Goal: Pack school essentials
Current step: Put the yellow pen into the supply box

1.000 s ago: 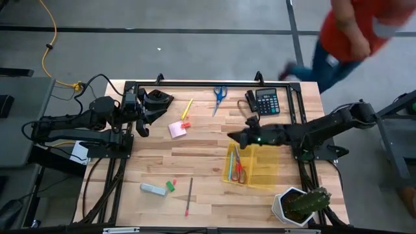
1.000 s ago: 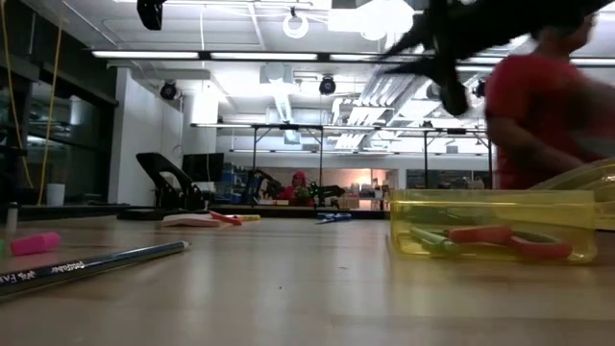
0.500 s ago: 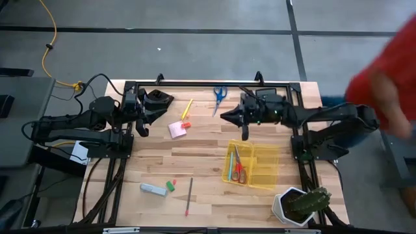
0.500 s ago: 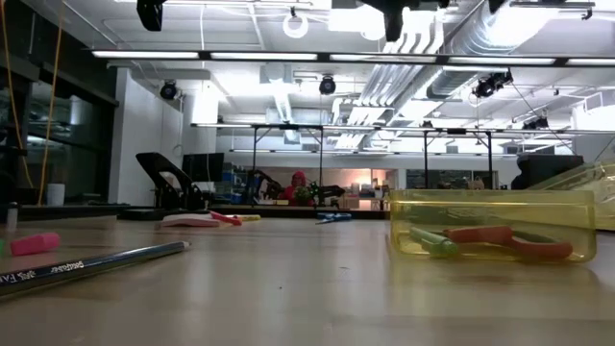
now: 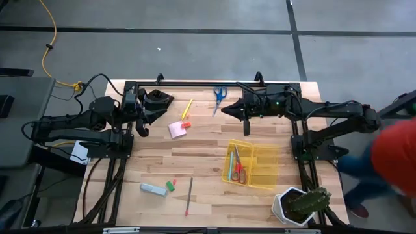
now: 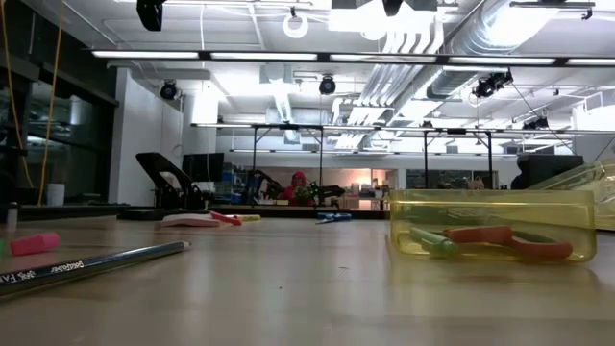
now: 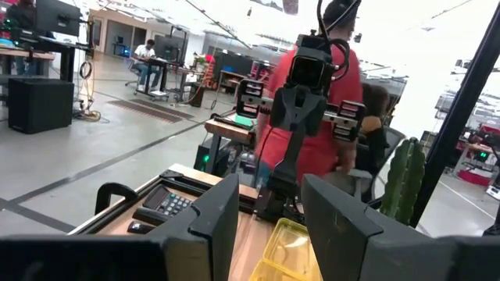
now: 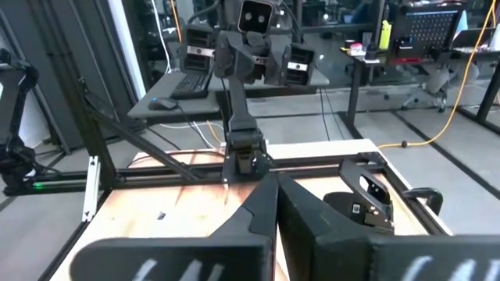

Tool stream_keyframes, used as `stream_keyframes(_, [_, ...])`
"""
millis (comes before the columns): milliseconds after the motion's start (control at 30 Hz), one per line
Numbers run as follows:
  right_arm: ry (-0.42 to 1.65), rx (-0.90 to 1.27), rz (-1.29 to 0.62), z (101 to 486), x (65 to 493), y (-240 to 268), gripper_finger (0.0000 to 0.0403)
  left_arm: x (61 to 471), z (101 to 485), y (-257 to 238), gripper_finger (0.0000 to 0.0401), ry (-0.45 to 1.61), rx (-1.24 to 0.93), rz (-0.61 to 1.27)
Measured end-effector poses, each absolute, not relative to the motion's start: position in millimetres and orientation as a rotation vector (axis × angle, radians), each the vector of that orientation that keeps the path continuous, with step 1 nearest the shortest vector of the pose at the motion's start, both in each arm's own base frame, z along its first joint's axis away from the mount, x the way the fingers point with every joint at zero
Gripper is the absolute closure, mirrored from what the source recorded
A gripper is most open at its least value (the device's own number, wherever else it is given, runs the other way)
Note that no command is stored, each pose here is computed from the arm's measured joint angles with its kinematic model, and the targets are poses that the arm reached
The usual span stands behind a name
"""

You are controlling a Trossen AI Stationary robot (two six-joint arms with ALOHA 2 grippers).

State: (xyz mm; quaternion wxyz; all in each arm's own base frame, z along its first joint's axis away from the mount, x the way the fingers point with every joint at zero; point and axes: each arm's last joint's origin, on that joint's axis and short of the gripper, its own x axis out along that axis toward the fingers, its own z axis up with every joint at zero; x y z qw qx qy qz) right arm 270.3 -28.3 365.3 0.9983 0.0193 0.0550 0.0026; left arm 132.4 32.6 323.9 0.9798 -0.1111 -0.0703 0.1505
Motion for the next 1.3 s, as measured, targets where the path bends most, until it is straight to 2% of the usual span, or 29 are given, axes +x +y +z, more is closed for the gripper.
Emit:
stream_keyframes(233, [0.110,0.041,0.005,365,270,-28,0.0402,134,323,33,0.0270,-0.134,-0.225,0.308])
stream_keyframes(333, [0.110,0.061,0.005,365,270,-28,0.0403,143,325,37,0.0267,-0.088,-0.269,0.387])
stream_keyframes(567, [0.111,0.065,0.004,365,270,-28,0.0403,189,314,75,0.0234,0.324,-0.341,0.671])
stream_keyframes(733, [0.111,0.065,0.003,365,270,-28,0.0403,223,278,116,0.0207,0.618,-0.386,0.876])
stream_keyframes(900, [0.111,0.091,-0.013,365,270,-29,0.0403,254,237,152,0.0195,0.799,-0.450,0.919])
stream_keyframes(1100, [0.111,0.091,-0.015,365,270,-29,0.0403,284,198,192,0.0194,0.927,-0.464,0.976])
stream_keyframes(1300, [0.111,0.104,-0.016,365,271,-29,0.0403,297,171,215,0.0194,1.017,-0.515,0.978])
